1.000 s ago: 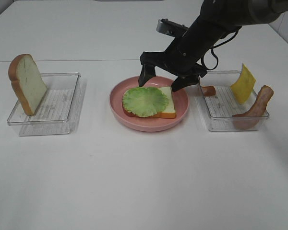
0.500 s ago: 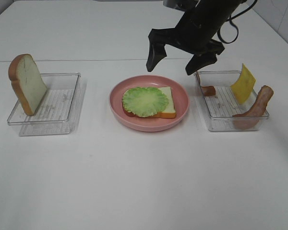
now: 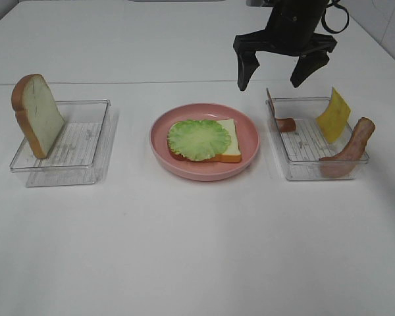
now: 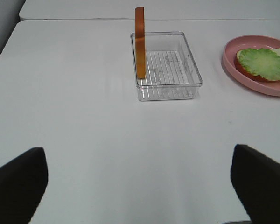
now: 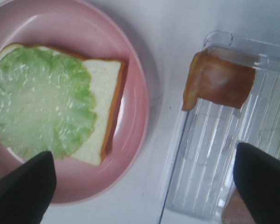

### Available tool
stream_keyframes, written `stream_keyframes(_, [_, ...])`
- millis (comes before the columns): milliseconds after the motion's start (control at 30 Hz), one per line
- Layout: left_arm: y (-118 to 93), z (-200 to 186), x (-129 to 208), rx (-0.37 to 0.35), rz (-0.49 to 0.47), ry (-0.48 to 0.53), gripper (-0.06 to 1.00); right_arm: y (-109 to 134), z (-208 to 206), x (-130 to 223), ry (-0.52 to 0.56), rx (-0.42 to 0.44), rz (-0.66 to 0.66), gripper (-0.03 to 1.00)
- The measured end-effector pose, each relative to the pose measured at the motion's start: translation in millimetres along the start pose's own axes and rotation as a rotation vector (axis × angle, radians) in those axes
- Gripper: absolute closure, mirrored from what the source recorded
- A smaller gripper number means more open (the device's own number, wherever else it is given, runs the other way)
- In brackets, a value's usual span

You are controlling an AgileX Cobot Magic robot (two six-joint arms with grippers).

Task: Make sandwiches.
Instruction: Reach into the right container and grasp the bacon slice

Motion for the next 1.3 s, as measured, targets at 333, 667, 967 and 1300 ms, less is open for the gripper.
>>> stream_keyframes(333, [0,0,0,0.002,-0.001,0.000,-0.05,-22,31,-29,-0.027,0.002,0.064,-0.01])
stream_keyframes(667, [0,0,0,0.003,-0.001,-0.001,-0.05,-41,40,-29,-0.001,0.006,0.101,0.00])
stream_keyframes(967, [0,0,0,0.003,-0.001,-0.001,-0.05,-34,40,-31,-0.013,-0.046,0.116,0.07])
stream_keyframes(1300, [0,0,0,0.003,-0.001,-0.001,-0.05,-35,48,-30,0.001,-0.049,0.120,0.10])
Point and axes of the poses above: a point on each arm's last joint axis where the gripper is mounted, z pointing out along that axis toward the gripper, y along the wrist's bending axis when the last joint is at zero, x = y × z, the point moved 5 cm from there along z, pointing out along that axis toward the gripper, and after that the axes turned 6 degrees about z, right-handed, at the moved point
